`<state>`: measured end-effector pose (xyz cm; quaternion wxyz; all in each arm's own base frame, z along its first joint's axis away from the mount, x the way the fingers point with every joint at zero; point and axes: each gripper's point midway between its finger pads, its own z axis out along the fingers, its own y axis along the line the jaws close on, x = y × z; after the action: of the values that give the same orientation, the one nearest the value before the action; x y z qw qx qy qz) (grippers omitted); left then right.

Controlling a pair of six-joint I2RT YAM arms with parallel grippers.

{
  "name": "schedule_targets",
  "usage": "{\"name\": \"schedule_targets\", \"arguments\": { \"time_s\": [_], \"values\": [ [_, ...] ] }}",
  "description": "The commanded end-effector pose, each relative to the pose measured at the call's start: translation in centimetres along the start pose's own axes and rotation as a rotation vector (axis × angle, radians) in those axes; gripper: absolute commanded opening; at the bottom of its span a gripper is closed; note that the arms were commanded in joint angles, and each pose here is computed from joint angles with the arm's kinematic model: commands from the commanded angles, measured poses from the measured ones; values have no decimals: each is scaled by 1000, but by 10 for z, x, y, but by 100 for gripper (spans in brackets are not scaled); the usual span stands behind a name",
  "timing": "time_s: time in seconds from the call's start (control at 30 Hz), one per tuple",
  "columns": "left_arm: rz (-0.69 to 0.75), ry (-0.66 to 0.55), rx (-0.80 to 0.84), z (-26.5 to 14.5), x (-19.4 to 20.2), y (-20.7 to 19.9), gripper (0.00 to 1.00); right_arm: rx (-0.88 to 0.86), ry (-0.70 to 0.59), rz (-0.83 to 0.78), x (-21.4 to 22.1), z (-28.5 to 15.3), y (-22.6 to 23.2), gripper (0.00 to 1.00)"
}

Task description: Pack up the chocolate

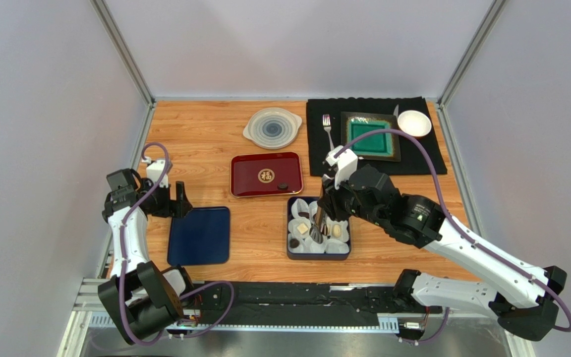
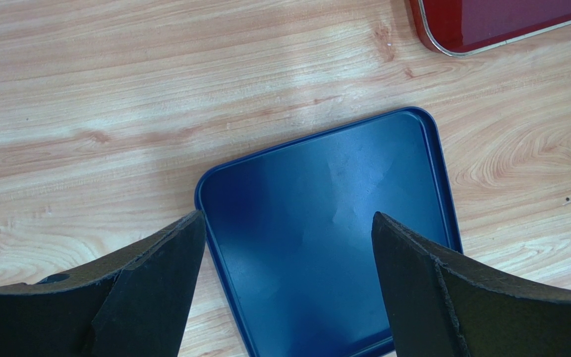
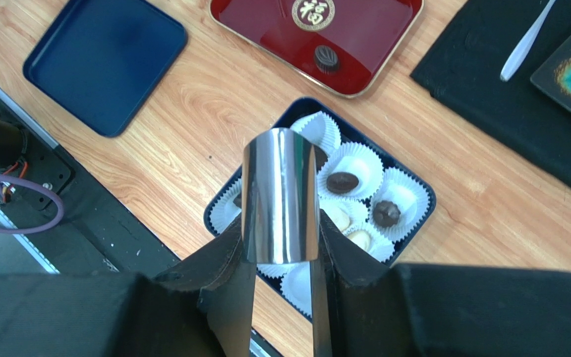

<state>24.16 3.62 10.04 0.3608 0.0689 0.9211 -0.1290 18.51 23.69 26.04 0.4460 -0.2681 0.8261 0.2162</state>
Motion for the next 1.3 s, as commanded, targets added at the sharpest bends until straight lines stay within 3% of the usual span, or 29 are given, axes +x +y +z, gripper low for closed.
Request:
{"name": "schedule_targets", "arguments": {
  "time_s": [0.0,0.83,1.27],
  "values": [
    [17,-30,5,-3,-8,0,90,27,-20,44,2,-4,-2,15],
    [24,-29,0,-4,-10,2,90,26,-45,55,-4,7,2,24],
    [27,-32,-6,-5,-10,2,90,34,-55,59,-7,5,1,35]
  ]
}}
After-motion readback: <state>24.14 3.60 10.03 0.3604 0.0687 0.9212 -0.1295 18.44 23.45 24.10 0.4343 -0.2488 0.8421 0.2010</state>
